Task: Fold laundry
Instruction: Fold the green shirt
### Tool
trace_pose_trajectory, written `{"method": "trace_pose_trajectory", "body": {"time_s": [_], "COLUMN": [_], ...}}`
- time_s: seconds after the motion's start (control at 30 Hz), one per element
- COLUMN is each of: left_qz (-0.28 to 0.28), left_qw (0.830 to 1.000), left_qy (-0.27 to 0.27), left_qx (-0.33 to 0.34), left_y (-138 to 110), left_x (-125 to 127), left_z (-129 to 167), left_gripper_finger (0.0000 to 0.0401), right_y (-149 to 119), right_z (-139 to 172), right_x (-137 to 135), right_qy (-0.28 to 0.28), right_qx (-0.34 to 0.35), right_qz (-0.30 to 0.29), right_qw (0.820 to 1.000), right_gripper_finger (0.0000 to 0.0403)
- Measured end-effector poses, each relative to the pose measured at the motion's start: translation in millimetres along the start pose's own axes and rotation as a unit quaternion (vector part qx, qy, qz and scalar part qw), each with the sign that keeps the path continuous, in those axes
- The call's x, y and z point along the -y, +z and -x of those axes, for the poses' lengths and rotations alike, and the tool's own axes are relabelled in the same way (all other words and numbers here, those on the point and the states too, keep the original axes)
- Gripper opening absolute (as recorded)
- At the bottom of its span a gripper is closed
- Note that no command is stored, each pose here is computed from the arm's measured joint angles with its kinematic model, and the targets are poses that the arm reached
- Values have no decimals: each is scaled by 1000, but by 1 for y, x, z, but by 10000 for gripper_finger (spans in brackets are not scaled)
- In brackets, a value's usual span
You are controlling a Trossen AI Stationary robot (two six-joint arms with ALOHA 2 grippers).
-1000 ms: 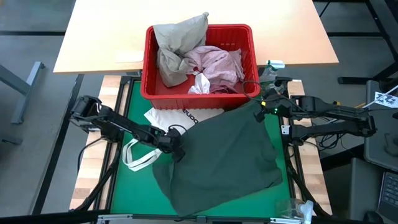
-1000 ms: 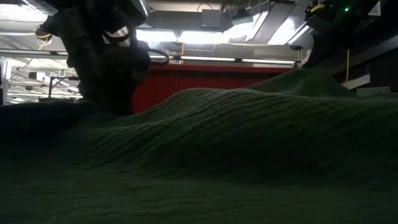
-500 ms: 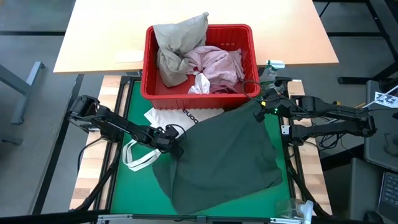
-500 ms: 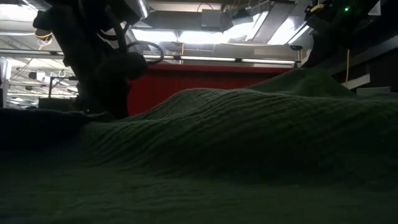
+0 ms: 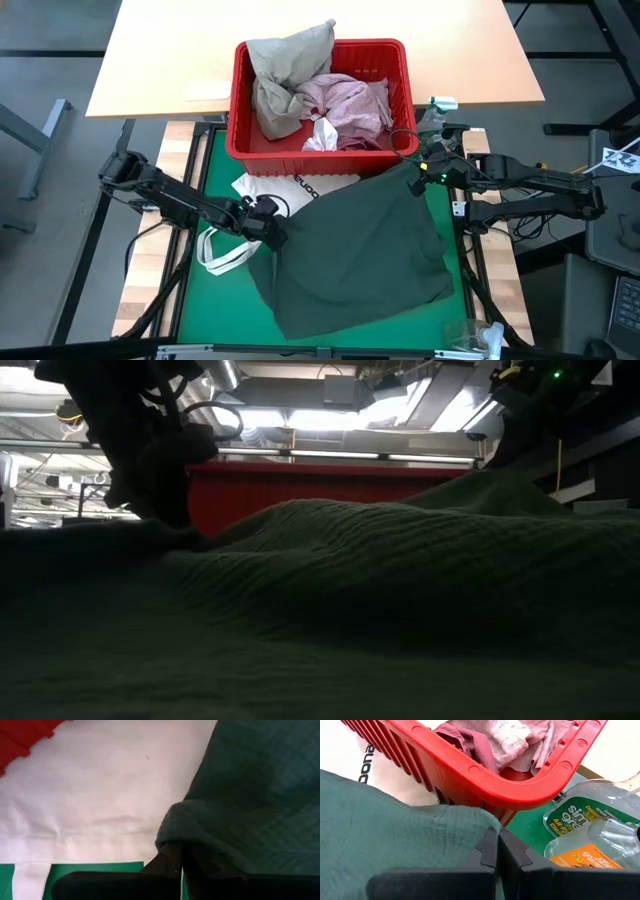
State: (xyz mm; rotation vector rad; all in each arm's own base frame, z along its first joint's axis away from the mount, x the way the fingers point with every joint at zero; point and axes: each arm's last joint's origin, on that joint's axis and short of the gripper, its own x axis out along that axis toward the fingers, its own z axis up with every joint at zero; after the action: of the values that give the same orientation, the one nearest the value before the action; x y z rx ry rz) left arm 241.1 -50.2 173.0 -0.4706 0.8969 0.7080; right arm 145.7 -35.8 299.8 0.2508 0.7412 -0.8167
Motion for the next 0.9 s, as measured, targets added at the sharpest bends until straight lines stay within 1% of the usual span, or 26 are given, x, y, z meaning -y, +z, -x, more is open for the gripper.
{"method": "trace_pose_trajectory", "body": {"time_s": [0.23, 0.37, 0.5, 0.67, 0.77, 0.9], "left_qz": [1, -22, -37, -38, -38, -24], "left_qw": [1000, 999, 999, 998, 998, 997], "left_qy": [-8, -16, -20, -22, -25, -28], "left_qx": [-12, -24, -29, -35, -53, -65], "left_y": [-1, -1, -2, -2, -4, -5], "left_x": [1, 2, 2, 2, 1, 1], "left_z": [-2, -2, -2, -2, -2, -2], "left_gripper_finger": [0, 4, 37, 83, 92, 92], "right_y": [0, 0, 0, 0, 0, 0], "right_z": [0, 0, 0, 0, 0, 0], "right_x": [0, 0, 0, 0, 0, 0], "right_qy": [0, 0, 0, 0, 0, 0], "right_qx": [0, 0, 0, 0, 0, 0], "right_qz": [0, 3, 3, 4, 4, 4], "right_qw": [1000, 1000, 1000, 1000, 1000, 1000], "right_gripper_finger": [3, 3, 3, 3, 3, 3]}}
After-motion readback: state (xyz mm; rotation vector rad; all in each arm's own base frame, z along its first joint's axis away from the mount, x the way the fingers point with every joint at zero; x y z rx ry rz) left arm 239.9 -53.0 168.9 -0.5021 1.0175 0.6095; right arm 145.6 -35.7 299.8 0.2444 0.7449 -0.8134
